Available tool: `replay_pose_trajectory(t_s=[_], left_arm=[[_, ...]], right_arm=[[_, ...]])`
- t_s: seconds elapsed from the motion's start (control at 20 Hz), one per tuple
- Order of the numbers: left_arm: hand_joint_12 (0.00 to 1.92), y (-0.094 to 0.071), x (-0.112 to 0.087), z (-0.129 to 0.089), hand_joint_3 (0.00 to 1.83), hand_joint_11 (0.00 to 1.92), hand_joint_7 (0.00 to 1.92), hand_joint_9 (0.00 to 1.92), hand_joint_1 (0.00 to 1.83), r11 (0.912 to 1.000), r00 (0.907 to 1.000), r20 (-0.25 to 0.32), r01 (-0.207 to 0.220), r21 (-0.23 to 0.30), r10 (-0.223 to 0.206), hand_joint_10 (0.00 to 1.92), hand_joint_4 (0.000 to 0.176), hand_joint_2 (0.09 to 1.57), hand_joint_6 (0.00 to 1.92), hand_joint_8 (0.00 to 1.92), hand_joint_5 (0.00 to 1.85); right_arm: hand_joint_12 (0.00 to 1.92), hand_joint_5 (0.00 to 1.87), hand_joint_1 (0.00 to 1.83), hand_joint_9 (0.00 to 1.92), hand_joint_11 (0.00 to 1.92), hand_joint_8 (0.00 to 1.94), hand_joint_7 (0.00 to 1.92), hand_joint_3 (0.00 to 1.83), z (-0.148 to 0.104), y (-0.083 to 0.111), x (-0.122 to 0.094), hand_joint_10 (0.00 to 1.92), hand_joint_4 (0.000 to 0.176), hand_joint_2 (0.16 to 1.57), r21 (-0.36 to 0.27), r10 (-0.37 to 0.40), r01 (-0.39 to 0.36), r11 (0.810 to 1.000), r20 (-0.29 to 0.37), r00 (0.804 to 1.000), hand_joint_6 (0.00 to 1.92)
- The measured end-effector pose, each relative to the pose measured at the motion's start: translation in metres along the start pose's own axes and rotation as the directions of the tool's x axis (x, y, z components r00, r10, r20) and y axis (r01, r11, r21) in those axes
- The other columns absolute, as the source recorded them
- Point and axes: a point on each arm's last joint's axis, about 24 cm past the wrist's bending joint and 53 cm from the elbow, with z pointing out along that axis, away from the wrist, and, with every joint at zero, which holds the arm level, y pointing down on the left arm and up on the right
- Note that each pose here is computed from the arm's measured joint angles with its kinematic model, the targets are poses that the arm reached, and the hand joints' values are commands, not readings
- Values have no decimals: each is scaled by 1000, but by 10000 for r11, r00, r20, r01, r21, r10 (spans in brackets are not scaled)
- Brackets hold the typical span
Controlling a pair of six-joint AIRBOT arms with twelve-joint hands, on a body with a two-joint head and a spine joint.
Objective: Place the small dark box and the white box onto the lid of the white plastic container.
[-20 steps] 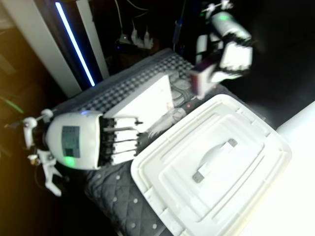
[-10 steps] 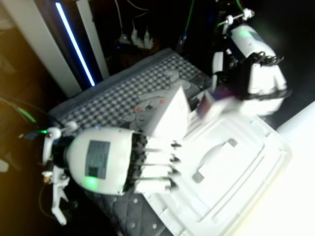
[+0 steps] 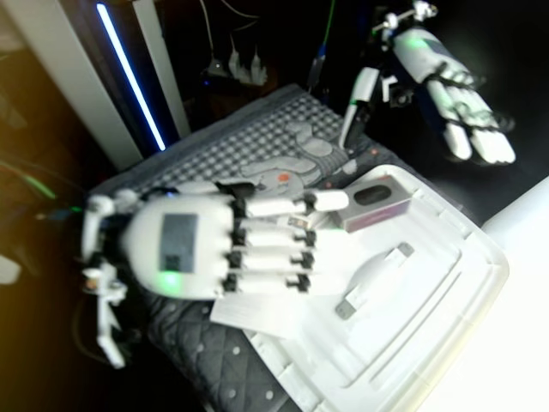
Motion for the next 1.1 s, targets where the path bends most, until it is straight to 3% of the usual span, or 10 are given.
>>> replay_pose_trajectory(t_s=[0.05, 0.1, 0.15, 0.25, 0.5, 0.6, 0.65, 0.7, 0.85, 1.1], left_arm=[[0, -8, -7, -8, 0, 0, 0, 0, 835, 9996, 9995, 328, -18, 286, 8, 0, 176, 772, 0, 0, 0], [0, -11, -9, -14, 5, 0, 0, 0, 866, 9991, 9991, 428, -32, 417, 14, 0, 176, 827, 0, 0, 0], [0, -14, -9, -21, 2, 0, 0, 0, 812, 9984, 9988, 484, -79, 554, 52, 0, 176, 821, 0, 0, 0], [0, -24, -11, -40, 0, 0, 0, 0, 778, 9960, 9976, 696, -93, 894, 30, 0, 176, 755, 0, 0, 0], [0, -41, -37, -80, 6, 0, 0, 0, 792, 9854, 9778, 2075, -68, 1703, -291, 0, 128, 714, 0, 0, 0], [0, -49, -42, -96, 21, 0, 0, 0, 839, 9801, 9680, 2469, -45, 1987, -456, 0, 175, 759, 0, 0, 0], [0, -51, -44, -103, 21, 0, 0, 0, 839, 9777, 9650, 2581, -80, 2098, -475, 0, 175, 759, 0, 0, 0], [0, -56, -45, -110, 32, 0, 0, 0, 925, 9735, 9607, 2716, -72, 2284, -566, 0, 176, 806, 0, 0, 0], [0, -59, -48, -122, 27, 0, 0, 0, 914, 9692, 9516, 2995, -70, 2460, -692, 0, 176, 810, 0, 0, 0], [0, -60, -53, -132, 15, 0, 0, 0, 955, 9648, 9409, 3232, 138, 2626, -1014, 0, 176, 909, 3, 0, 7]], right_arm=[[0, 0, 723, 0, 0, 0, 0, 0, -5, 12, -8, 0, 135, 741, -319, -49, 53, 9995, 115, 9999, 0], [0, 0, 801, 0, 0, 0, 0, 0, -8, 19, -11, 0, 132, 735, -535, -46, 56, 9986, 186, 9998, 0], [0, 0, 790, 0, 0, 0, 0, 0, -10, 26, -15, 0, 167, 762, -774, 2, 21, 9970, 296, 9996, 0], [0, 0, 817, 0, 0, 0, 0, 0, -14, 44, -14, 0, 176, 714, -1299, 197, -150, 9914, 347, 9992, 0], [0, 0, 860, 0, 0, 0, 0, 0, -38, 68, 3, 0, 176, 732, -2306, 472, -444, 9720, 64, 9989, 0], [6, 0, 853, 0, 12, 0, 0, 0, -47, 76, 1, 0, 147, 716, -2618, 647, -582, 9634, 165, 9978, 0], [6, 0, 853, 0, 12, 0, 0, 0, -49, 80, -1, 0, 147, 716, -2757, 728, -631, 9592, 251, 9970, 0], [397, 0, 822, 0, 8, 0, 0, 0, -52, 84, -1, 0, 151, 696, -2978, 852, -716, 9520, 330, 9958, 0], [544, 0, 858, 0, 0, 0, 0, 8, -61, 85, 6, 0, 164, 746, -3111, 1027, -904, 9461, 235, 9944, 0], [562, 0, 921, 0, 0, 0, 0, 20, -71, 89, 1, 0, 120, 864, -3296, 1336, -1101, 9377, 492, 9898, 0]])
